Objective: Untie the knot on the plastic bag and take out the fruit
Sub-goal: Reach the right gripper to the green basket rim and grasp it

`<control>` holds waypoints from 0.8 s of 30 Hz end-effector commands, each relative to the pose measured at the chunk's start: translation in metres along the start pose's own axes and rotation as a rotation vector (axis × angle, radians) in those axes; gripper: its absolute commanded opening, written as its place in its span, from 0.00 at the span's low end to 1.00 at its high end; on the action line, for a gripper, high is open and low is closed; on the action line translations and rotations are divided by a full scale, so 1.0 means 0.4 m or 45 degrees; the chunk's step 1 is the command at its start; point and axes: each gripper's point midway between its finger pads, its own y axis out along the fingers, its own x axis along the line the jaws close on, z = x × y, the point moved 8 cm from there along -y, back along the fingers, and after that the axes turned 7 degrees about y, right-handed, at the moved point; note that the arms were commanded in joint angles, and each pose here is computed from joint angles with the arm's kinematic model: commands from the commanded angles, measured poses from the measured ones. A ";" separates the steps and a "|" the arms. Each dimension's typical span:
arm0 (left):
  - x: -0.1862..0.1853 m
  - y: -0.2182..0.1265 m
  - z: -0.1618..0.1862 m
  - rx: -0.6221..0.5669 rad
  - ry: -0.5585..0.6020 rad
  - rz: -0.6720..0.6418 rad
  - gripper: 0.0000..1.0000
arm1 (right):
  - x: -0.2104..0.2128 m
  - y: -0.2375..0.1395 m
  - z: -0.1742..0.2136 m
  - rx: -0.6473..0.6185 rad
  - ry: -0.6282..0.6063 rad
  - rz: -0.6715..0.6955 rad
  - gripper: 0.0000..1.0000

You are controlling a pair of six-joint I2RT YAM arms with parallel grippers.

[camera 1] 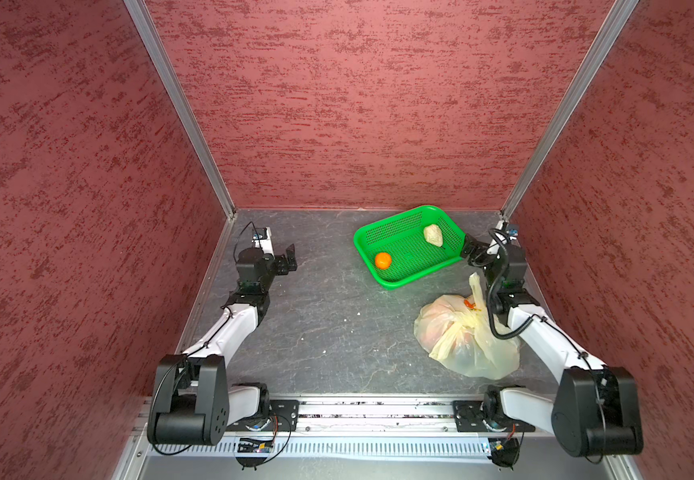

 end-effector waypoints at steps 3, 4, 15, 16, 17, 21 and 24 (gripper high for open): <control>-0.060 -0.009 -0.009 0.124 -0.049 0.114 1.00 | 0.000 0.035 0.084 0.506 0.194 0.197 0.99; -0.070 -0.006 -0.013 0.135 -0.053 0.127 1.00 | 0.007 0.046 0.089 0.559 0.226 0.196 0.99; -0.144 0.002 -0.018 0.224 -0.116 0.256 1.00 | 0.015 0.134 0.144 0.823 0.424 0.353 0.99; -0.146 0.000 -0.016 0.230 -0.120 0.260 1.00 | 0.016 0.147 0.152 0.835 0.426 0.353 0.99; -0.150 -0.001 -0.012 0.239 -0.124 0.265 1.00 | 0.017 0.160 0.159 0.848 0.428 0.354 0.99; -0.156 -0.010 -0.002 0.259 -0.129 0.278 1.00 | 0.022 0.210 0.179 0.879 0.436 0.342 0.99; -0.155 -0.020 0.006 0.270 -0.129 0.276 1.00 | 0.033 0.246 0.180 0.886 0.437 0.306 0.99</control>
